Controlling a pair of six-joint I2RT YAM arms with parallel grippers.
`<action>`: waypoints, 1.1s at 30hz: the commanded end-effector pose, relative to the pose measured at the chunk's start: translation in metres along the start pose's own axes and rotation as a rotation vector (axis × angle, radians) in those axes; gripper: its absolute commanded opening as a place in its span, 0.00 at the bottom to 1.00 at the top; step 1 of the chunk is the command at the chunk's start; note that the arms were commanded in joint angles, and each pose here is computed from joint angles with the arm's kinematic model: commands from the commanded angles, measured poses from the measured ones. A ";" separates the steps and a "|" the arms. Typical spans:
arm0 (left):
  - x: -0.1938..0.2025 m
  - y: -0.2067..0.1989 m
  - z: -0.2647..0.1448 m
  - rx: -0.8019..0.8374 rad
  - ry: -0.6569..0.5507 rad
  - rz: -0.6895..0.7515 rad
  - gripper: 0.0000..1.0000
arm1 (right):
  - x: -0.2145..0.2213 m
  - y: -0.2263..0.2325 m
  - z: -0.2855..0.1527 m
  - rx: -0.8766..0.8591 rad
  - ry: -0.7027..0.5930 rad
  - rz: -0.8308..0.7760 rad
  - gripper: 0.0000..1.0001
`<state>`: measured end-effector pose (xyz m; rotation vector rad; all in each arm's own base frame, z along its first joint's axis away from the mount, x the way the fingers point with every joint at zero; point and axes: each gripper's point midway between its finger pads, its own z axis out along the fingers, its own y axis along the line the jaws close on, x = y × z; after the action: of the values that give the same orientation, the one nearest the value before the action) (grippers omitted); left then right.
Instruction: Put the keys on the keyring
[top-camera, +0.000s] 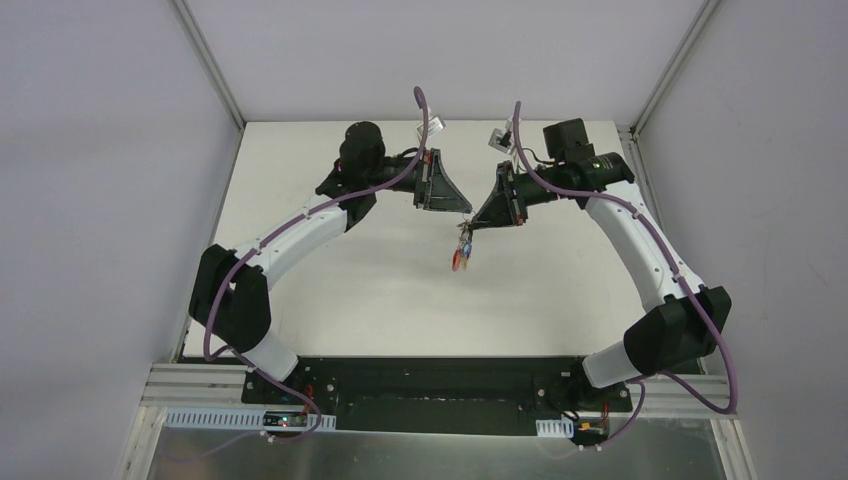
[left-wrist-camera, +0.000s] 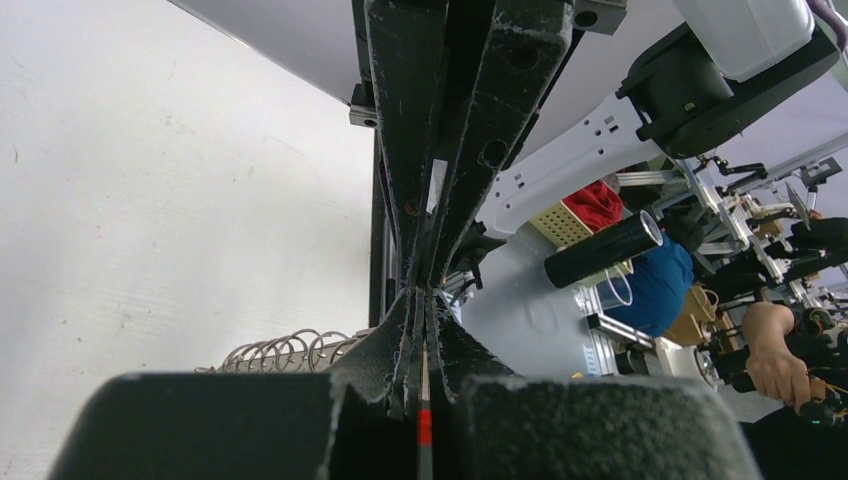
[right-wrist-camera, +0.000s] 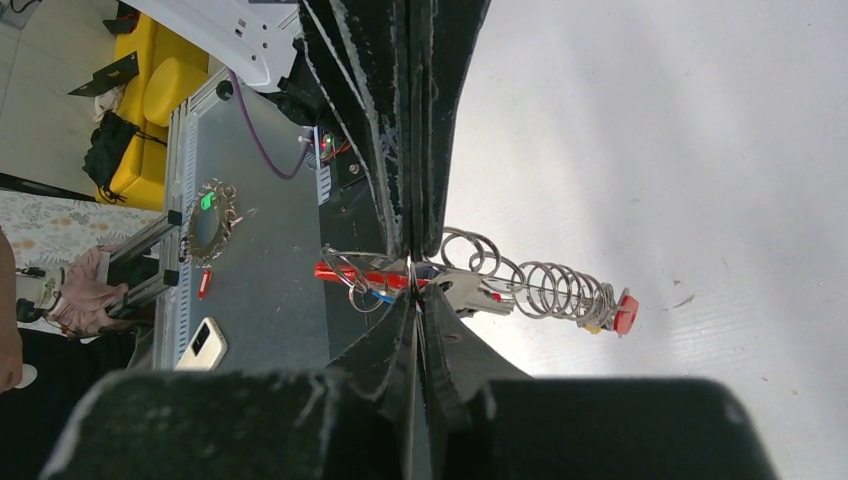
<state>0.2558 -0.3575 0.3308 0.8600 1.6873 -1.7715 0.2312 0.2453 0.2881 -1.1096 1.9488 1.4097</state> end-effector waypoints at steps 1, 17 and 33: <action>-0.015 -0.015 -0.001 0.046 -0.043 0.073 0.00 | -0.007 0.007 0.003 -0.021 -0.011 -0.032 0.11; -0.011 -0.014 -0.002 0.040 -0.046 0.063 0.00 | -0.030 0.012 -0.016 0.047 -0.098 -0.102 0.25; -0.013 -0.014 -0.002 0.041 -0.052 0.059 0.00 | -0.020 0.009 -0.007 -0.012 -0.104 -0.046 0.22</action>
<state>0.2550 -0.3574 0.3311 0.8423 1.6744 -1.7932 0.2400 0.2443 0.2931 -1.0363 1.9208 1.3919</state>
